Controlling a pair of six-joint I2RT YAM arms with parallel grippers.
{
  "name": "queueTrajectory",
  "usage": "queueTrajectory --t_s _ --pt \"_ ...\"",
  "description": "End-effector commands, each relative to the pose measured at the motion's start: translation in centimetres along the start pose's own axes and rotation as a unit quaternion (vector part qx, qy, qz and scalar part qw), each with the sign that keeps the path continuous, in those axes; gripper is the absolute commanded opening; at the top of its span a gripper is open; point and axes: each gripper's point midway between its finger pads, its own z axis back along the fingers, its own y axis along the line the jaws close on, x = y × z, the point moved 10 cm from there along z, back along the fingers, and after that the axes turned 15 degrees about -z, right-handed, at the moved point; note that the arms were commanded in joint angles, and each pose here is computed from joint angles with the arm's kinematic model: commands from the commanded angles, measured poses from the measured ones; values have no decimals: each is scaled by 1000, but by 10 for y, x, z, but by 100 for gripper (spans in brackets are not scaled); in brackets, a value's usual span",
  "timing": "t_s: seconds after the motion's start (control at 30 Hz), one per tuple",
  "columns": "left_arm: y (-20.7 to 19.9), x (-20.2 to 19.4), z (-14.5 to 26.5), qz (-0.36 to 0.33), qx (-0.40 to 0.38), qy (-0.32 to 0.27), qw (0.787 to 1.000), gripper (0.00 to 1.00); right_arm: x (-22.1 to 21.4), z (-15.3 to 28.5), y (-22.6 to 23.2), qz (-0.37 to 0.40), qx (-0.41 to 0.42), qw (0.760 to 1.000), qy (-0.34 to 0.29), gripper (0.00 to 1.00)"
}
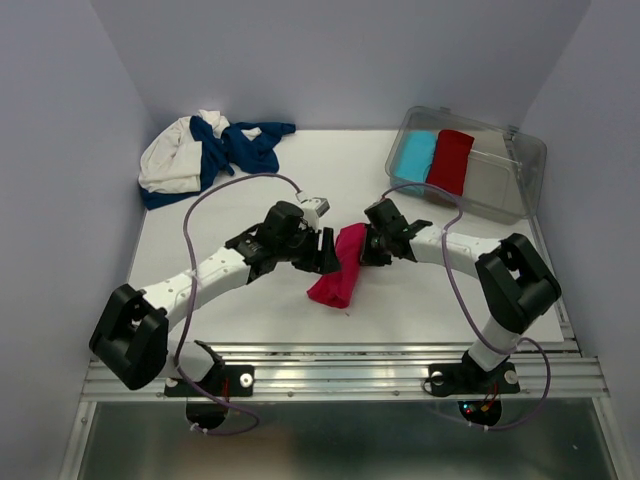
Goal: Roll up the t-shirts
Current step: Roll the T-shirt to the center of the board.
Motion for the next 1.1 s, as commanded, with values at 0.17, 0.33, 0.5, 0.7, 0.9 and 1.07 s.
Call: queueTrajectory --t_s 0.17,0.33,0.5,0.7,0.9,1.07 --pt "2 13 12 27 65 -54 996 69 13 14 22 5 37 999 -33 1" --pt "30 29 3 87 123 -85 985 50 14 14 23 3 39 999 -32 1" --pt "59 47 -12 129 143 -112 975 0 13 12 23 1 39 999 -29 1" --pt "73 55 -42 137 147 -85 976 0 14 15 24 3 44 999 -30 1" --pt "70 53 -62 136 108 -71 982 0 15 18 26 4 48 998 -32 1" --pt "58 51 -84 120 75 -47 989 0 16 22 28 2 55 998 -37 1"
